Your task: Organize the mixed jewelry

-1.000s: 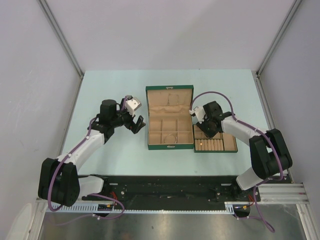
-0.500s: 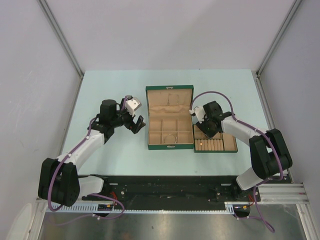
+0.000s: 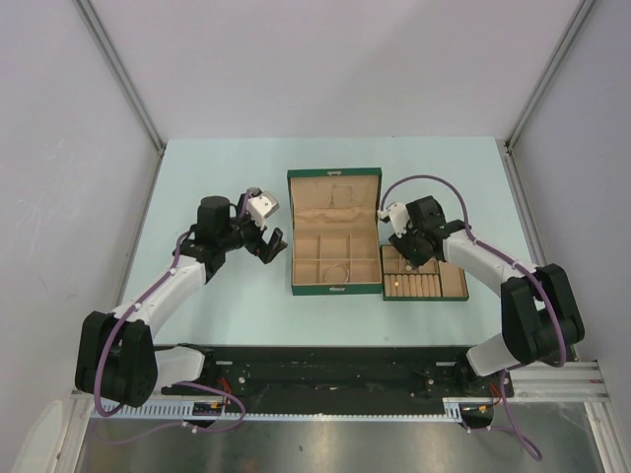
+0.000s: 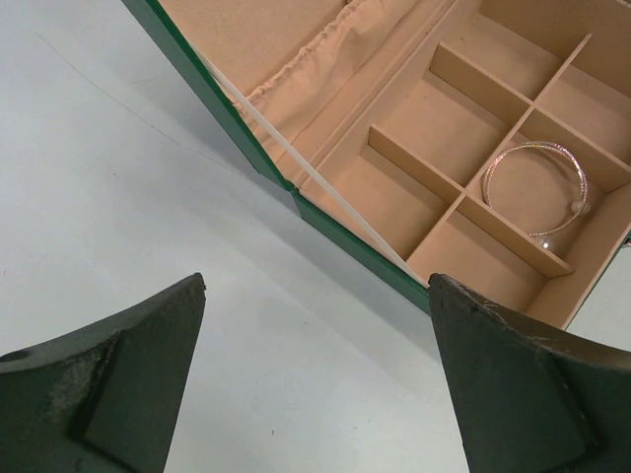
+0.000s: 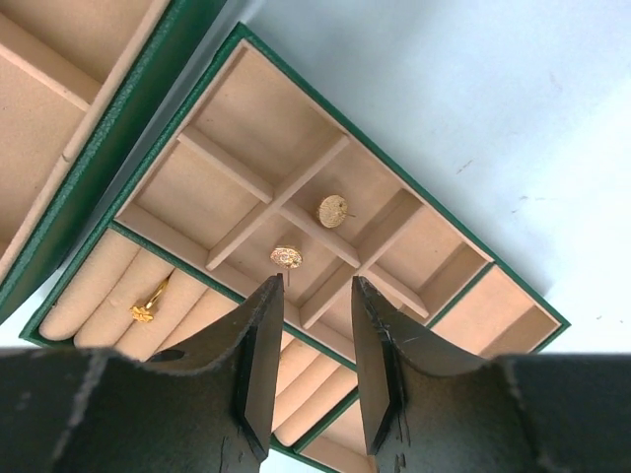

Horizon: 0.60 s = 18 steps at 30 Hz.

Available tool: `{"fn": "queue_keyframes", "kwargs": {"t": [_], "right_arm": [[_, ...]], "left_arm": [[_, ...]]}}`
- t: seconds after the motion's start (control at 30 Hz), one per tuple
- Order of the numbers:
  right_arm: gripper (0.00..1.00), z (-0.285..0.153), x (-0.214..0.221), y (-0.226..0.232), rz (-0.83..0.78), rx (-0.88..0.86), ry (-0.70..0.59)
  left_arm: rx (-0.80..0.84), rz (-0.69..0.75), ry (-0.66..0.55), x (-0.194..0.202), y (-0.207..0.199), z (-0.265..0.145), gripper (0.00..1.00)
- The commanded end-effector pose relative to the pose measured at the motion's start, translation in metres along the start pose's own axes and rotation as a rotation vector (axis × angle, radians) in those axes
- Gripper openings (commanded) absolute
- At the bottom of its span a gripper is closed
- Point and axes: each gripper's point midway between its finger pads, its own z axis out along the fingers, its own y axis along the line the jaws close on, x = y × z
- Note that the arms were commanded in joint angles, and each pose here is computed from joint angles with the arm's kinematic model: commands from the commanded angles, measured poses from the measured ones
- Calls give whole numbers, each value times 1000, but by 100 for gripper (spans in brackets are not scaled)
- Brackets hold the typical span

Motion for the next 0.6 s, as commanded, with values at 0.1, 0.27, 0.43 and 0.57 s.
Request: {"fn": "queue_keyframes", "kwargs": {"t": [0.1,0.27,0.43,0.57], "right_arm": [[39,-16,-11,-18,47,54,-72],[40,-26,-11,-27,74,71,-92],[40,-37,-1,-40,119,89,-90],[40,-47,8,-51,158,101,-91]], "left_arm": [[22,4,-22,-6,-2,-1,100],[21,7,-25,-7,-3,-2,100],[21,4,-25,-7,-3,-2,100],[19,5,-26,-8,-2,-2,100]]}}
